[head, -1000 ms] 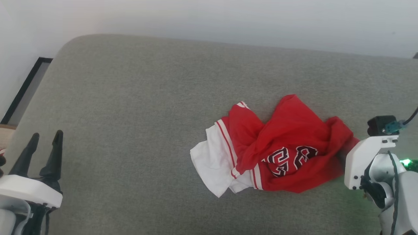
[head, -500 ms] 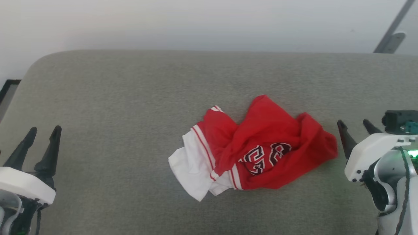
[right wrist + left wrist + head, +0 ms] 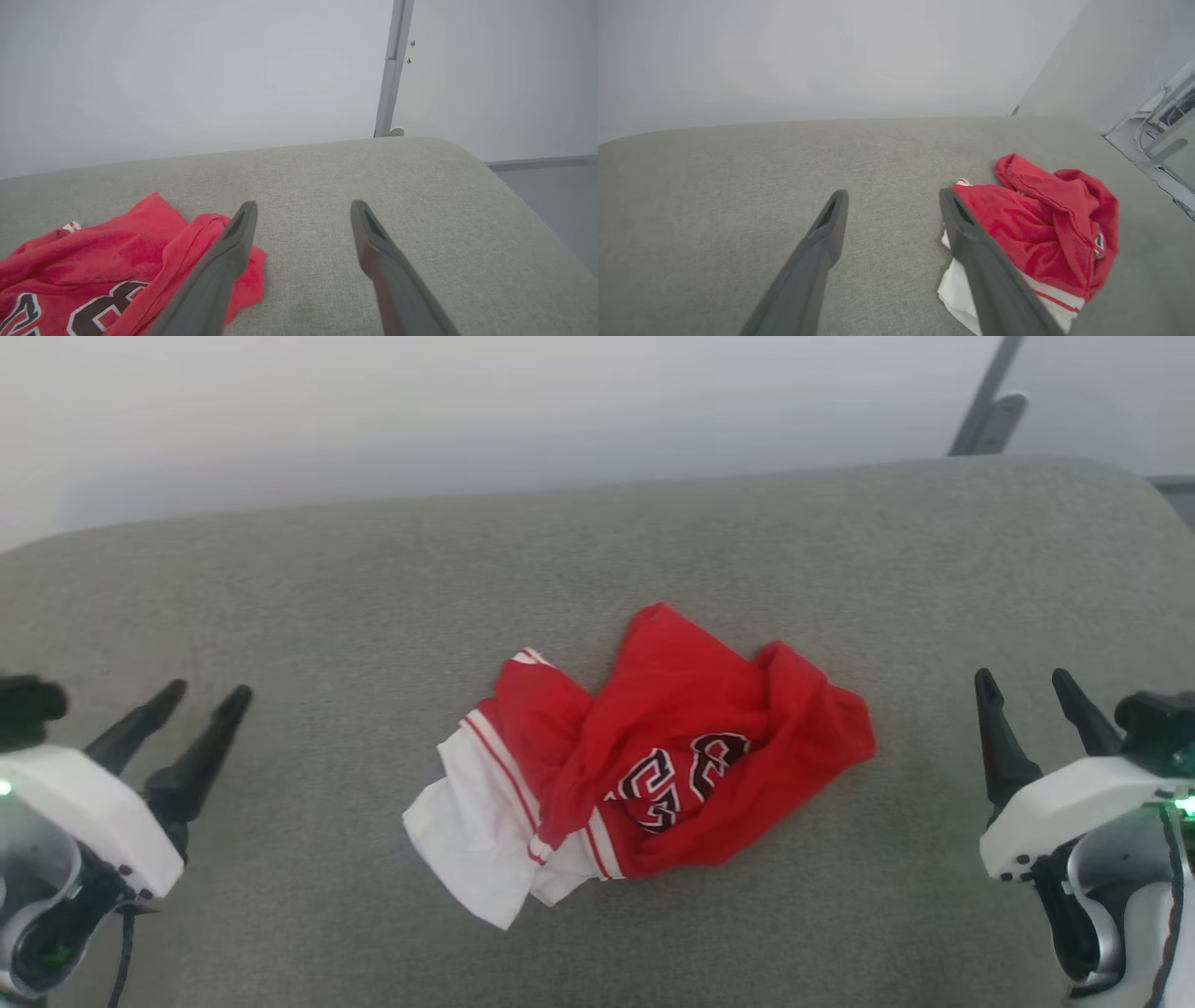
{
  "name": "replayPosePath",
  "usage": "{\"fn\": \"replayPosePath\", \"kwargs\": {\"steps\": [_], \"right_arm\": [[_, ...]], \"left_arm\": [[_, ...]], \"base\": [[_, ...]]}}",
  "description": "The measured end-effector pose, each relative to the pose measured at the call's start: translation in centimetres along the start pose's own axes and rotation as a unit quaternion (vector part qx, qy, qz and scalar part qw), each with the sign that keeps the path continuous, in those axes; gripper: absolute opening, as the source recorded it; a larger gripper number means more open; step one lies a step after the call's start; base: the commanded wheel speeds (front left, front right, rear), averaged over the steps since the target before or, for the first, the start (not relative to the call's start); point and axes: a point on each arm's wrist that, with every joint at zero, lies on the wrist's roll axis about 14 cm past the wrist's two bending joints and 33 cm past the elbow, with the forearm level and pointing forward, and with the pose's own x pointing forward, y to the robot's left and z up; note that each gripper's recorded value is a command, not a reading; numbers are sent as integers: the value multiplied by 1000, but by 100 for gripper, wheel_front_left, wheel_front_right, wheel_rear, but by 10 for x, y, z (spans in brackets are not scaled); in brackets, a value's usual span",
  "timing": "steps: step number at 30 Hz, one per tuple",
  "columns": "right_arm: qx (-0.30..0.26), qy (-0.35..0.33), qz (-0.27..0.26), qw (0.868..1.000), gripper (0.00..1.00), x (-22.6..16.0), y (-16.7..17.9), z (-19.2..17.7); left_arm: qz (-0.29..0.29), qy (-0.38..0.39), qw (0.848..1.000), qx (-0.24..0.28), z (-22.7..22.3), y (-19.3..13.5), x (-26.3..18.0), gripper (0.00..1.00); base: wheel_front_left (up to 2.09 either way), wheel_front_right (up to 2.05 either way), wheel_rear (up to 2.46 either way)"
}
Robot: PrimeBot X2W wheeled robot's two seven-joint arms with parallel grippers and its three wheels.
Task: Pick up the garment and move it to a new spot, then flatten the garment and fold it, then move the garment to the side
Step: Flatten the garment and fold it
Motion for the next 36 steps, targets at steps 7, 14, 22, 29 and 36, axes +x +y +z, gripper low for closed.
{"fn": "replayPosePath", "kwargs": {"steps": [7,14,22,29,36], "right_arm": [[25,-3,-10,1000,100,-9,-9,-6],[35,-3,-17,999,100,-10,-15,-12],[37,-7,-17,999,100,-5,-15,-14],[37,-7,-15,999,100,1,-13,-16],[35,2,-19,999,100,7,-16,-25]], "left_arm": [[-54,91,994,22,-11,-31,30,100],[-83,176,979,57,-27,-51,54,100],[-100,285,952,57,-68,-66,66,100],[-94,358,929,31,-99,-67,70,100],[-83,401,912,4,-122,-64,82,100]], "base": [[0,0,0],[0,0,0],[0,0,0],[0,0,0],[0,0,0]]}}
